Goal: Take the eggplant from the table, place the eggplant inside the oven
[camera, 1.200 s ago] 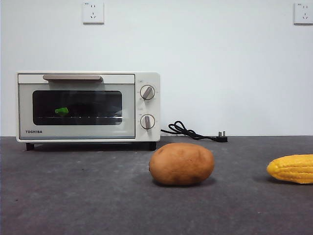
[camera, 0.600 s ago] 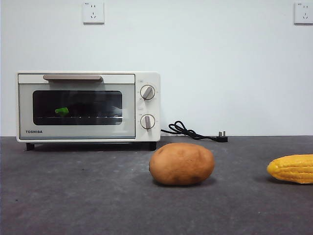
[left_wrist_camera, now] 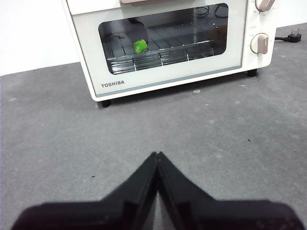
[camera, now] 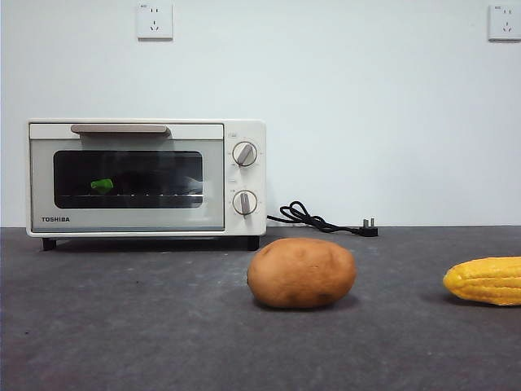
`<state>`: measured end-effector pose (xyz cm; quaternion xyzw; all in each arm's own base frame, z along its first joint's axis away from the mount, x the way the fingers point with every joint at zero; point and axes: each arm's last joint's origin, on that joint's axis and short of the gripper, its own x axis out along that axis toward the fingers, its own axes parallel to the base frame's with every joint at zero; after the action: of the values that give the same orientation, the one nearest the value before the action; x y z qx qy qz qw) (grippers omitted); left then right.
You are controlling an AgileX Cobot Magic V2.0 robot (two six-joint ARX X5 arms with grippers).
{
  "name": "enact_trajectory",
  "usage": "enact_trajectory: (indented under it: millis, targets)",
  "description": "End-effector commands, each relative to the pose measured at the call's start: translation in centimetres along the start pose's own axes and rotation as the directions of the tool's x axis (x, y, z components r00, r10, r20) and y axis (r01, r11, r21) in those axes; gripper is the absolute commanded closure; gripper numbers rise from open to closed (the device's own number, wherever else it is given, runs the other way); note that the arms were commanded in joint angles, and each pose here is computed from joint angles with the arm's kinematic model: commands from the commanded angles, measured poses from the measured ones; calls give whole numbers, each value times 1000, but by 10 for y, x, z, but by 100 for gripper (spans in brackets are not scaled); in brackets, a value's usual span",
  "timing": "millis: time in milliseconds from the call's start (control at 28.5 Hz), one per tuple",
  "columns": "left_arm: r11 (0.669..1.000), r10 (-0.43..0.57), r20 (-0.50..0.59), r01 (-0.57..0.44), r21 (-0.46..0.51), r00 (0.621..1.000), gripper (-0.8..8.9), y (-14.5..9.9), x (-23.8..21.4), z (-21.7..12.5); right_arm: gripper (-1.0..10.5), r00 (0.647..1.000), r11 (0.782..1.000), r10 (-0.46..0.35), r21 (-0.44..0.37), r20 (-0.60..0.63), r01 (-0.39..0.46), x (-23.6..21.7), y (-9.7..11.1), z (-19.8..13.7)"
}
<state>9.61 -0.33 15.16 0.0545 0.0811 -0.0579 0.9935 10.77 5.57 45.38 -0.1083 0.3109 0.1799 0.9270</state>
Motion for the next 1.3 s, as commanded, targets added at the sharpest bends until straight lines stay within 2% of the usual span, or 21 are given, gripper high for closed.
enact_trajectory:
  millis: [35, 105, 141, 211, 246, 281, 351, 386, 457, 527, 632, 703, 878, 1089, 1300]
  targets:
    - [1000, -3, 1, 3, -10, 1000, 818, 0, 1, -2, 946, 956, 993, -82, 106, 281, 54, -45, -14, -6]
    - [1000, -3, 1, 3, -10, 1000, 818, 0, 1, -2, 946, 854, 960, -260, 216, 450, 178, -86, -22, -20]
    - [1000, -3, 1, 3, -10, 1000, 818, 0, 1, -2, 946, 790, 928, -364, 262, 494, 264, -105, -20, -30]
    - [1000, -3, 1, 3, -10, 1000, 818, 0, 1, -2, 946, 665, 842, -540, 327, 516, 430, -133, -11, -52]
    - [1000, -3, 1, 3, -10, 1000, 818, 0, 1, -2, 946, 621, 807, -589, 342, 517, 481, -141, -4, -62]
    - [1000, -3, 1, 3, -10, 1000, 818, 0, 1, -2, 946, 593, 787, -615, 359, 519, 502, -145, 1, -69]
    - [1000, -3, 1, 3, -10, 1000, 818, 0, 1, -2, 946, 557, 768, -637, 378, 533, 517, -146, 9, -80]
    - [1000, -3, 1, 3, -10, 1000, 818, 0, 1, -2, 946, 542, 769, -635, 383, 550, 512, -143, 12, -86]
    - [1000, -3, 1, 3, -10, 1000, 818, 0, 1, -2, 946, 522, 788, -609, 378, 598, 486, -133, 14, -94]
    - [1000, -3, 1, 3, -10, 1000, 818, 0, 1, -2, 946, 509, 818, -566, 367, 648, 442, -117, 13, -102]
    - [1000, -3, 1, 3, -10, 1000, 818, 0, 1, -2, 946, 514, 862, -498, 334, 698, 382, -82, 7, -117]
    - [1000, -3, 1, 3, -10, 1000, 818, 0, 1, -2, 946, 544, 888, -457, 323, 704, 328, -52, 1, -130]
    - [1000, -3, 1, 3, -10, 1000, 818, 0, 1, -2, 946, 632, 931, -363, 296, 685, 215, 23, -11, -165]
    - [1000, -3, 0, 3, -10, 1000, 818, 0, 1, -2, 946, 703, 949, -299, 281, 645, 146, 92, -16, -205]
    - [1000, -6, -14, 6, -12, 1000, 818, 0, 2, -3, 946, 777, 952, -267, 281, 570, 121, 127, -17, -228]
